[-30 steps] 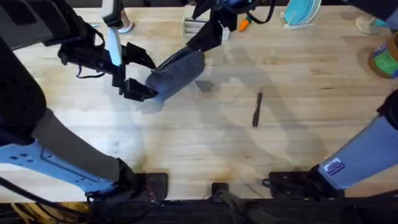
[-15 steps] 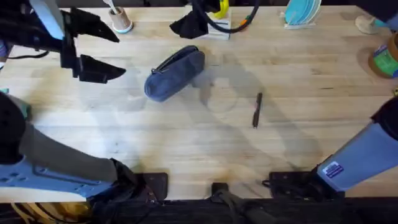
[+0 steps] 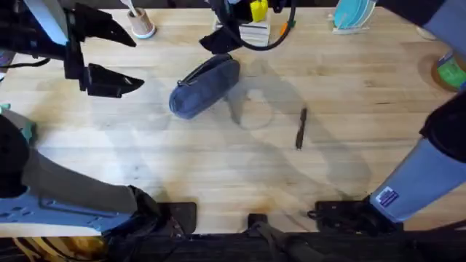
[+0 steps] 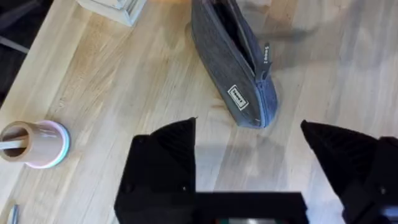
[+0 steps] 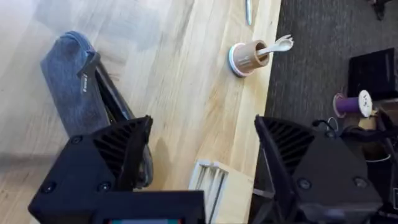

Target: Unzip the bag, pick up the pens from the table one at a time and place them inside, then zip the bag closed.

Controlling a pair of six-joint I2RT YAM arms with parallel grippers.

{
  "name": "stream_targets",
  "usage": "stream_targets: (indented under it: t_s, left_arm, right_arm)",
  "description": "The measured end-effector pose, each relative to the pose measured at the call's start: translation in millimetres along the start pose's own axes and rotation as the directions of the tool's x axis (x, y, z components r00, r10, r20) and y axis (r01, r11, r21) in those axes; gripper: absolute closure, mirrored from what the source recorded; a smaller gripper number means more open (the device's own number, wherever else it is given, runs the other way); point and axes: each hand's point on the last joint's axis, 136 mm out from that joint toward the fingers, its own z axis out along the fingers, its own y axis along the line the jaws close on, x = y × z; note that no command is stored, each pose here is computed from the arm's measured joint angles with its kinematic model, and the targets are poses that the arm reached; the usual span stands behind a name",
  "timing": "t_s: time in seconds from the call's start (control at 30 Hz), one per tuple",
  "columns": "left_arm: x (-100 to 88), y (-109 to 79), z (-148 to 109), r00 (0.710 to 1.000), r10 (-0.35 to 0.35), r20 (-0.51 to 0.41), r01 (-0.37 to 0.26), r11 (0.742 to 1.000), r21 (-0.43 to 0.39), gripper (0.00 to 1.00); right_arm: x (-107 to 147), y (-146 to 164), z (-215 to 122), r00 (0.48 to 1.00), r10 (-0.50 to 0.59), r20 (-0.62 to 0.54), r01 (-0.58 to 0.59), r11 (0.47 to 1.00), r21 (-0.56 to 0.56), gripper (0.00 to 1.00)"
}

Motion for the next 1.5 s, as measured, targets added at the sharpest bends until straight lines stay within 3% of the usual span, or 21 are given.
stream_targets:
  t_s: [0.07,0.27,0.3,0.47,0.67,0.77,0.83,1.13,1.5]
  left_arm:
    - [0.0,0.0,0.0,1.000,0.000,0.000,0.000,1.000,0.000,0.005]
    - [0.0,0.0,0.0,1.000,0.000,0.000,0.000,1.000,0.000,0.005]
    - [0.0,0.0,0.0,1.000,0.000,0.000,0.000,1.000,0.000,0.005]
    - [0.0,0.0,0.0,1.000,0.000,0.000,0.000,1.000,0.000,0.005]
    - [0.0,0.0,0.0,1.000,0.000,0.000,0.000,1.000,0.000,0.006]
    - [0.0,0.0,0.0,1.000,0.000,0.000,0.000,1.000,0.000,0.005]
    - [0.0,0.0,0.0,1.000,0.000,0.000,0.000,1.000,0.000,0.005]
    - [0.0,0.0,0.0,1.000,0.000,0.000,0.000,1.000,0.000,0.005]
    - [0.0,0.0,0.0,1.000,0.000,0.000,0.000,1.000,0.000,0.005]
  right_arm:
    - [0.1,-0.4,0.0,1.000,-0.016,-0.001,0.016,1.000,0.002,0.053]
    - [1.4,3.3,0.0,1.000,-0.018,-0.006,0.017,1.000,-0.013,0.901]
    - [2.5,6.8,-0.1,1.000,-0.008,-0.010,0.008,1.000,-0.026,0.946]
    - [10.0,34.5,-2.5,0.999,0.022,-0.043,-0.028,0.991,-0.130,0.968]
    - [21.2,50.4,6.4,0.999,-0.018,-0.049,0.009,0.981,-0.195,0.968]
    - [56.0,78.9,42.4,0.997,0.016,-0.072,-0.036,0.957,-0.289,0.968]
    - [62.4,83.8,49.2,0.997,0.024,-0.076,-0.046,0.952,-0.302,0.968]
    - [71.8,91.0,61.1,0.996,0.030,-0.078,-0.054,0.946,-0.318,0.968]
    - [62.8,132.7,97.5,0.997,0.068,-0.018,-0.070,0.901,-0.429,0.969]
